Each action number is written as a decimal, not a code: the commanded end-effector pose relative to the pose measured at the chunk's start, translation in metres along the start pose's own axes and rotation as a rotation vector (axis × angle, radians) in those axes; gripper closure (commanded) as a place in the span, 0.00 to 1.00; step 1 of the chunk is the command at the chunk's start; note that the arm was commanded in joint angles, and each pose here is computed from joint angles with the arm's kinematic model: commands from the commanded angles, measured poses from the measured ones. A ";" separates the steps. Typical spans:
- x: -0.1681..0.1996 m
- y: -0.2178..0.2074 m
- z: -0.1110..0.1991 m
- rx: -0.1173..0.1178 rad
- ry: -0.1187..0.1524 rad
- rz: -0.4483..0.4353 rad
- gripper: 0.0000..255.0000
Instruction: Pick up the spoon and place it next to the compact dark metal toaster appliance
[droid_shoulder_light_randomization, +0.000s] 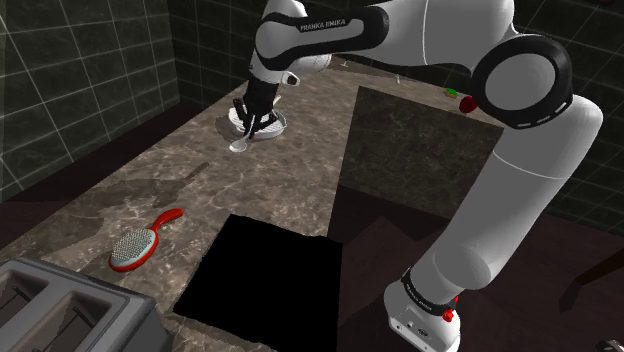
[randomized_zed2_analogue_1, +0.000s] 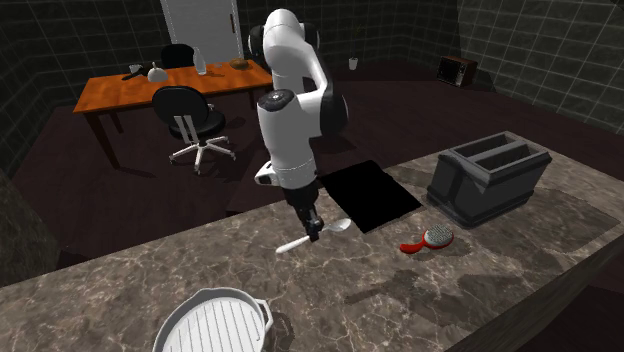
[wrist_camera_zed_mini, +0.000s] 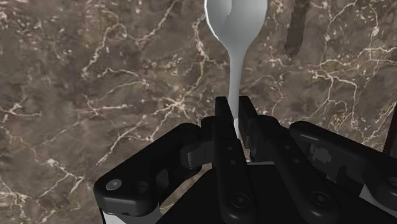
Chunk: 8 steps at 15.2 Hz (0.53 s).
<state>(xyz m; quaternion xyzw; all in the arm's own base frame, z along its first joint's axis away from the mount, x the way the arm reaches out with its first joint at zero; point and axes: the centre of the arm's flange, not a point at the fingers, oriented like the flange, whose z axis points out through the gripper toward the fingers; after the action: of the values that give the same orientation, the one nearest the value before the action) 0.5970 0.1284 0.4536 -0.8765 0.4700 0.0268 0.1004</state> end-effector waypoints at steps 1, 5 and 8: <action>-0.002 -0.001 -0.011 0.000 0.000 0.000 1.00; -0.005 -0.005 -0.032 0.000 0.000 0.000 1.00; -0.007 -0.007 -0.047 0.000 0.000 0.000 1.00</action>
<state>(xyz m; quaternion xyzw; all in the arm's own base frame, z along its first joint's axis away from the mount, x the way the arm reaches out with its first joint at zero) 0.5975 0.1279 0.4956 -0.8765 0.4700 0.0268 0.1004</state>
